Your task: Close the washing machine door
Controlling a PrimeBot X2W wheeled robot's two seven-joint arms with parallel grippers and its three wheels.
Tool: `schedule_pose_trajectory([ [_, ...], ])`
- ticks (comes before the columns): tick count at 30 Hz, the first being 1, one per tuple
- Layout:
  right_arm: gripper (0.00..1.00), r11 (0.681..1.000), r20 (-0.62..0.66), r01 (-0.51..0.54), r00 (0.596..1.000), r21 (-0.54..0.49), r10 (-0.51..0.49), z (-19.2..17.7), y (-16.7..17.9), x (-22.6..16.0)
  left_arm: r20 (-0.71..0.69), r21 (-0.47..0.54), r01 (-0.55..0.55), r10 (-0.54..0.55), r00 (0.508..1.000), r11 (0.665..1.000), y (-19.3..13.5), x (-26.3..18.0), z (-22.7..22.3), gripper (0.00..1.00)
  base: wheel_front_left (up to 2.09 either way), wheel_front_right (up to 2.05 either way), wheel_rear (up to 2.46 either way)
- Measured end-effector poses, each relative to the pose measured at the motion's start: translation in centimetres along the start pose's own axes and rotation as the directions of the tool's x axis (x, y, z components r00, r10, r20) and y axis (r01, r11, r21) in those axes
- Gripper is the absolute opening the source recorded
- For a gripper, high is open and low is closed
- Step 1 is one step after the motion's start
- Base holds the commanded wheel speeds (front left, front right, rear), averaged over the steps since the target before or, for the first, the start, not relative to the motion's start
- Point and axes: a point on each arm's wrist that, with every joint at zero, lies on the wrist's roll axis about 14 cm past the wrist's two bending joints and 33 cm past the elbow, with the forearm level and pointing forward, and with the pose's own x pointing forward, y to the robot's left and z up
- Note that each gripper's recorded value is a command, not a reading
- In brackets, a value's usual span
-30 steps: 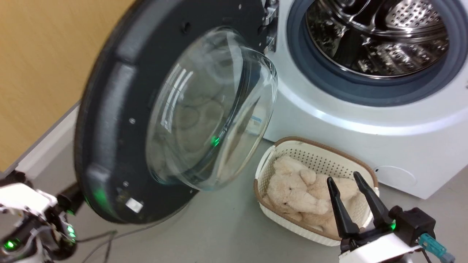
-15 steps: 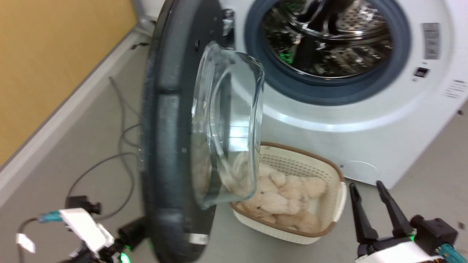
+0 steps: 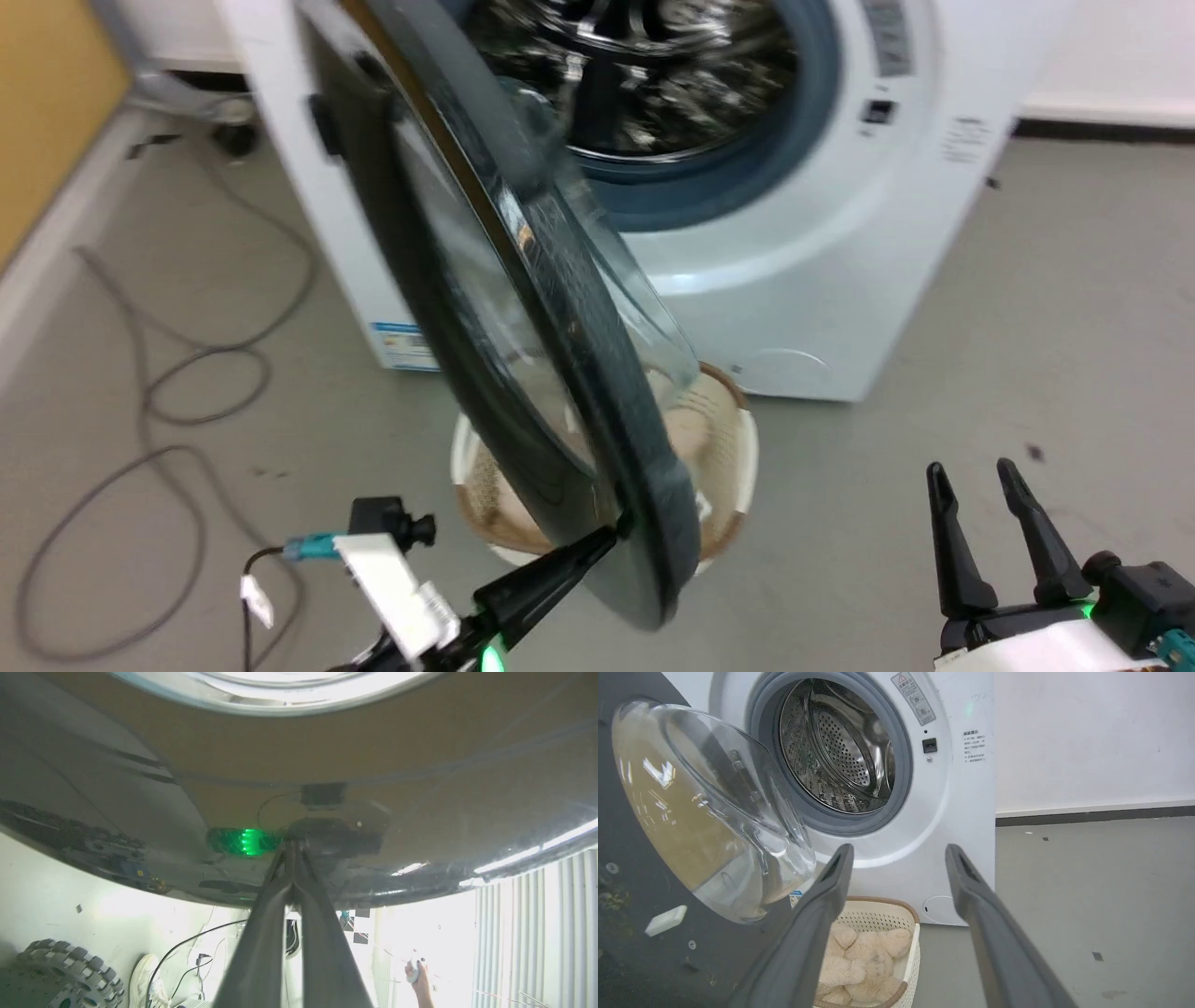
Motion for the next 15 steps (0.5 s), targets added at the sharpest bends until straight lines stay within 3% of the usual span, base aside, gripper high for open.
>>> schedule_pose_trajectory([
  [6, 1.00, 0.995, 0.006, 0.102, 0.995, -0.014, -0.102, 0.5, -3.0, -1.9, -0.058, 0.006, 0.011, -0.011, 0.998, 1.000, 0.2, 5.6, -0.8, 0.00, 0.00, 0.00, 0.00],
  [15, 1.00, 0.970, 0.010, 0.241, 0.971, -0.026, -0.240, 0.9, -6.4, -4.4, -0.002, -0.070, 0.036, -0.036, 0.999, 0.997, 0.6, 13.8, 0.5, 0.00, 0.00, 0.00, 0.00],
])
